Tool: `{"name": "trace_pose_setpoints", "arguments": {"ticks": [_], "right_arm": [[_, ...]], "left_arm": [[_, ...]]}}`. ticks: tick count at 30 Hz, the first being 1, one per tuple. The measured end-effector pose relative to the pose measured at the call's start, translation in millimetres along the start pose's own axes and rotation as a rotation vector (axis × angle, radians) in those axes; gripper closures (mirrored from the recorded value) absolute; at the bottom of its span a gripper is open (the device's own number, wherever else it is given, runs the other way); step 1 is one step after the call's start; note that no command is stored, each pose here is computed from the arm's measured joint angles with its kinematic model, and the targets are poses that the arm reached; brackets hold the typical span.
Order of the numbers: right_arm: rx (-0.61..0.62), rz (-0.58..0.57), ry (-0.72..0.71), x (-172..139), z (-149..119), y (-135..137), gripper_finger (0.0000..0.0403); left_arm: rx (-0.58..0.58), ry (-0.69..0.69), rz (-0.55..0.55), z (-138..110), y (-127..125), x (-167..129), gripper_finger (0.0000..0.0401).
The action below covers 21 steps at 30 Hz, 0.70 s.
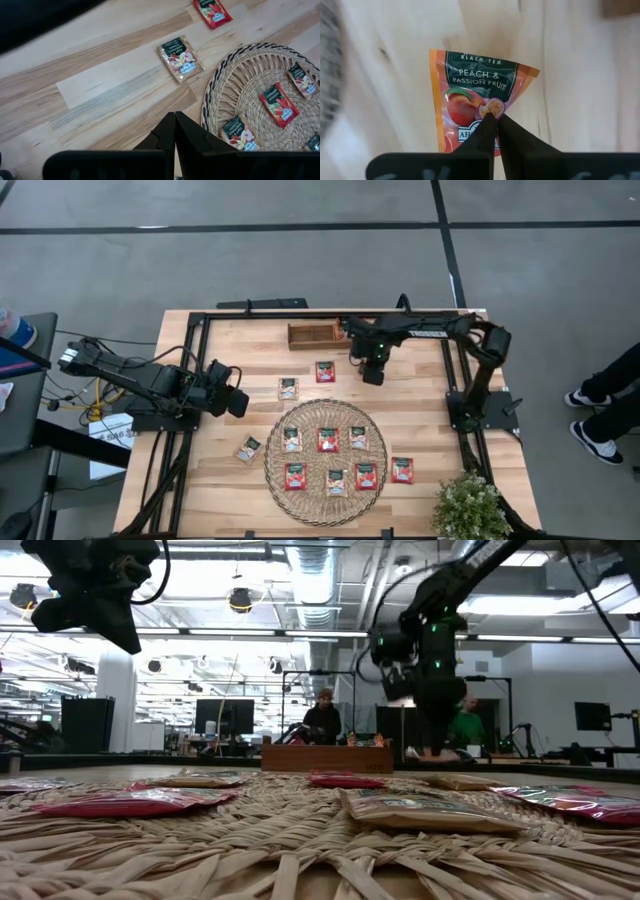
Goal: Pick & Place Tea
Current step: Put the orange tea bag into the right section of the wooden organizer
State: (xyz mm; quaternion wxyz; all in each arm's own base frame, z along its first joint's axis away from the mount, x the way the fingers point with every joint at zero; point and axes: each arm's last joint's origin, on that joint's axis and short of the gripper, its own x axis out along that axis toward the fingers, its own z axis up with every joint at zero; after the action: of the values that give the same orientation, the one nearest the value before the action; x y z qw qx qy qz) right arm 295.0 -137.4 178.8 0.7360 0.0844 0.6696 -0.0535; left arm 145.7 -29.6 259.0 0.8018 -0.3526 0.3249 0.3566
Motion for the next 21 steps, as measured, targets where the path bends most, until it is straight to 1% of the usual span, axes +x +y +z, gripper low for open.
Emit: {"name": "trace_pose_setpoints", "arguments": {"ticks": [3, 7, 12, 16, 18, 21], "right_arm": [[0.074, -0.019, -0.118, -17, 5, 4, 0.0396], [0.226, -0.039, -0.327, -41, 13, 5, 0.0398], [0.412, -0.142, -0.547, -59, 26, -1, 0.0396], [0.529, -0.225, -0.634, -57, 35, -6, 0.0392], [0.605, -0.243, -0.636, -49, 38, -9, 0.0393], [0.718, -0.238, -0.64, -36, 43, -13, 0.0398]], "left_arm": [[0.003, -0.001, 0.001, 0, 0, 0, 0.0401], [0.013, -0.007, 0.002, 0, 0, 0, 0.0401], [0.018, -0.009, 0.003, 0, 0, 0, 0.0401], [0.021, -0.016, 0.004, 0, 0, 0, 0.0401], [0.021, -0.021, 0.007, 1, 0, 0, 0.0401], [0.022, -0.023, 0.007, 1, 0, 0, 0.0401]]}}
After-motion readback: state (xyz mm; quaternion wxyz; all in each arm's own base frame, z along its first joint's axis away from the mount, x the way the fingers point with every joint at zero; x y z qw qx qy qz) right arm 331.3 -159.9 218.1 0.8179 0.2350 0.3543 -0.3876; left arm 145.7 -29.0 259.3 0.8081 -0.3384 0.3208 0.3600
